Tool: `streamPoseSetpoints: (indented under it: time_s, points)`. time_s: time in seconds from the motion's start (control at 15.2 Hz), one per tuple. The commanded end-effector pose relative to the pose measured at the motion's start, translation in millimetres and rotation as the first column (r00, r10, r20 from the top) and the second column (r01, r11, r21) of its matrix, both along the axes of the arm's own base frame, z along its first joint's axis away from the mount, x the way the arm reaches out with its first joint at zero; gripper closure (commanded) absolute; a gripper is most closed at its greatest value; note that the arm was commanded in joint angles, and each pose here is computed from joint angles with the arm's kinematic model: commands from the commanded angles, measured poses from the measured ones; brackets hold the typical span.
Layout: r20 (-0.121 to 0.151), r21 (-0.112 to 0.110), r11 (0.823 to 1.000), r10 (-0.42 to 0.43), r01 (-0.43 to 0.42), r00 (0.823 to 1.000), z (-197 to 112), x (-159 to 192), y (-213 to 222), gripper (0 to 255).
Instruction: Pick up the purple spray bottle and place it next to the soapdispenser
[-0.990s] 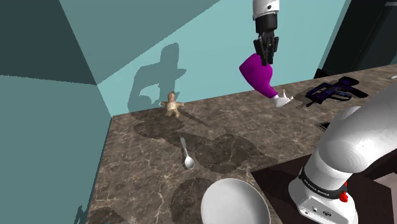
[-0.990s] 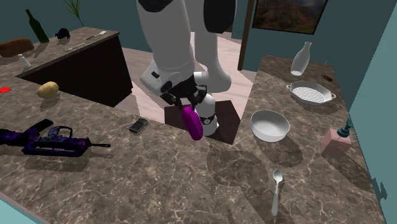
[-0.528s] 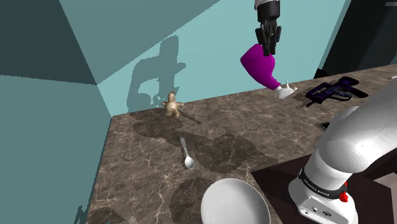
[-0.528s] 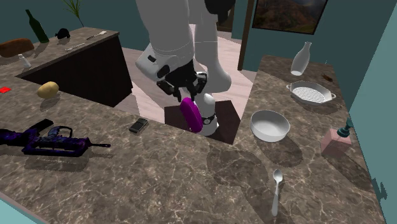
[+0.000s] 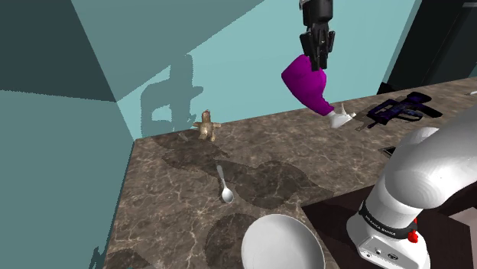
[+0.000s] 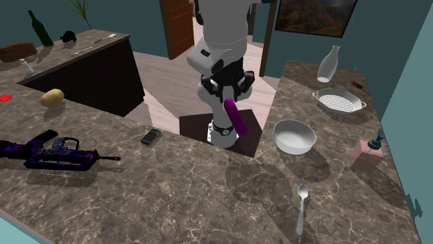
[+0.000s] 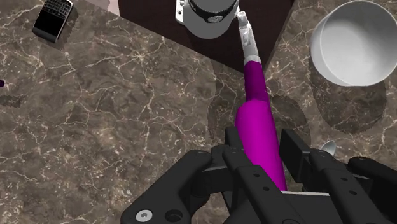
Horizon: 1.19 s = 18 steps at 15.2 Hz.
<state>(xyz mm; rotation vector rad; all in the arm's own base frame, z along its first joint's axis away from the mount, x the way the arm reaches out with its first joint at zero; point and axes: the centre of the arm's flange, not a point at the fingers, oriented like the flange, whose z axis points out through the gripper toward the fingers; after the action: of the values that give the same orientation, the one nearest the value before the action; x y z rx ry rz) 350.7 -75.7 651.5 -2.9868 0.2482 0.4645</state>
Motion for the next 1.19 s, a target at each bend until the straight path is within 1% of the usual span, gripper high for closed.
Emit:
streamPoseSetpoints:
  time_s: [0.0,1.12]
  points:
    - [-0.001,0.000,1.000,-0.002,0.002,1.000,-1,-8,27,255]
    - [-0.001,0.000,1.000,-0.002,0.002,1.000,0,-58,245,255]
